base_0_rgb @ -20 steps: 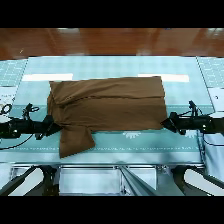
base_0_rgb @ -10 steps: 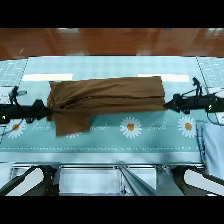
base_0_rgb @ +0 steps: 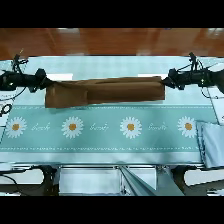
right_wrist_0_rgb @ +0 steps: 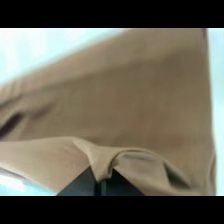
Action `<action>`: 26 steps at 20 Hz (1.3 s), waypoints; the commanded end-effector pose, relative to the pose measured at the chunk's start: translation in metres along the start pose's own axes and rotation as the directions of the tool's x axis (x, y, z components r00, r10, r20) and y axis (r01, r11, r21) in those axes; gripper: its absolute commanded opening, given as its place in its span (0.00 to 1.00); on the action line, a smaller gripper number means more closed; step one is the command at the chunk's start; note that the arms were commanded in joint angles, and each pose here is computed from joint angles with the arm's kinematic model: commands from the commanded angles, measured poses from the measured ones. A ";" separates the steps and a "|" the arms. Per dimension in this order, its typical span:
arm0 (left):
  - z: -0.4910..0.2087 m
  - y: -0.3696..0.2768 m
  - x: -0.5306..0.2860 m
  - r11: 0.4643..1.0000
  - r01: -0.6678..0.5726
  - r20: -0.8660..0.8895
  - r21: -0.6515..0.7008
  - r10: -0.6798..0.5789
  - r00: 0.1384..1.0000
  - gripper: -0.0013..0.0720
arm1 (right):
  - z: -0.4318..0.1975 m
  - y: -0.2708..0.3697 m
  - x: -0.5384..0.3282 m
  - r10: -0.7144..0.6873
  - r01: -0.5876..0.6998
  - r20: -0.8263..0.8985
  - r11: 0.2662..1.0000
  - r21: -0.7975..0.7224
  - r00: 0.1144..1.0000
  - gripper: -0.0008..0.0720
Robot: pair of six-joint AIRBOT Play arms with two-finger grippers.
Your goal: Fold the shirts.
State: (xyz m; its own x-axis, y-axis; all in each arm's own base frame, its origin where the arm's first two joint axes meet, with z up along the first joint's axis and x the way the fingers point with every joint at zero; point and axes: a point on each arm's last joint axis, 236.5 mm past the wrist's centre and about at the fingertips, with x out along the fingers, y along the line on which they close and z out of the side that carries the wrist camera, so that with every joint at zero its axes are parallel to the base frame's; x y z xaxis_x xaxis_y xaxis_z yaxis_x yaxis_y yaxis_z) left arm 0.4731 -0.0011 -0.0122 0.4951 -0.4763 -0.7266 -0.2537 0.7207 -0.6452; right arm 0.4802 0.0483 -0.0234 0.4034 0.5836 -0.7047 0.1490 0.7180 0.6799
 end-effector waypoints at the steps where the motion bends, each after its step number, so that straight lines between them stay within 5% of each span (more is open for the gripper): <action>1: 0.022 -0.001 0.031 1.000 0.011 -0.030 -0.006 -0.011 0.999 0.05 | 0.030 0.000 0.017 0.020 -0.020 0.027 1.000 0.018 0.999 0.05; 3: 0.022 0.003 0.043 1.000 0.012 -0.048 -0.013 -0.013 0.999 0.05 | 0.034 -0.003 0.026 0.033 -0.034 0.024 0.999 0.036 0.999 0.05; 4: 0.020 0.004 0.047 1.000 0.012 -0.056 -0.017 -0.013 0.998 0.06 | 0.036 -0.006 0.029 0.032 -0.034 0.032 0.998 0.046 0.999 0.14; 5: 0.019 0.004 0.047 1.000 0.012 -0.061 -0.018 -0.013 0.998 0.27 | 0.037 -0.008 0.031 0.029 -0.030 0.034 0.998 0.046 0.999 0.45; 6: 0.018 0.004 0.044 1.000 0.015 -0.067 -0.019 -0.016 0.998 0.71 | 0.038 -0.009 0.029 0.028 -0.029 0.037 0.999 0.040 0.999 0.58; 10: 0.029 0.023 -0.006 1.000 -0.025 -0.110 -0.010 0.024 0.994 0.71 | 0.052 -0.017 -0.026 0.059 -0.062 0.045 0.996 0.069 0.997 0.58; 17: -0.007 0.012 -0.103 0.989 -0.068 0.106 0.134 0.054 0.993 0.71 | 0.013 -0.107 -0.069 -0.151 0.123 0.107 0.965 0.230 0.983 0.59; 21: -0.063 -0.001 -0.105 0.984 -0.071 0.160 0.165 0.045 0.986 0.71 | 0.004 -0.094 -0.032 0.017 -0.054 0.121 0.951 0.304 0.993 0.59; 26: -0.075 -0.032 -0.095 0.982 -0.001 0.166 0.191 -0.032 0.986 0.71 | -0.012 -0.086 0.021 0.062 -0.063 0.013 0.945 0.321 0.998 0.59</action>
State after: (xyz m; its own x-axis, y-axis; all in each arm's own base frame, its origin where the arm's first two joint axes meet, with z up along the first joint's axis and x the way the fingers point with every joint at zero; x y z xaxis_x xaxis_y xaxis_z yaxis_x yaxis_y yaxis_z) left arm 0.3733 -0.0009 0.0556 0.6100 -0.3978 -0.6853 -0.1205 0.8082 -0.5764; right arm 0.4605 -0.0194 -0.0835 0.4533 0.5802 -0.6767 0.4016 0.5448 0.7361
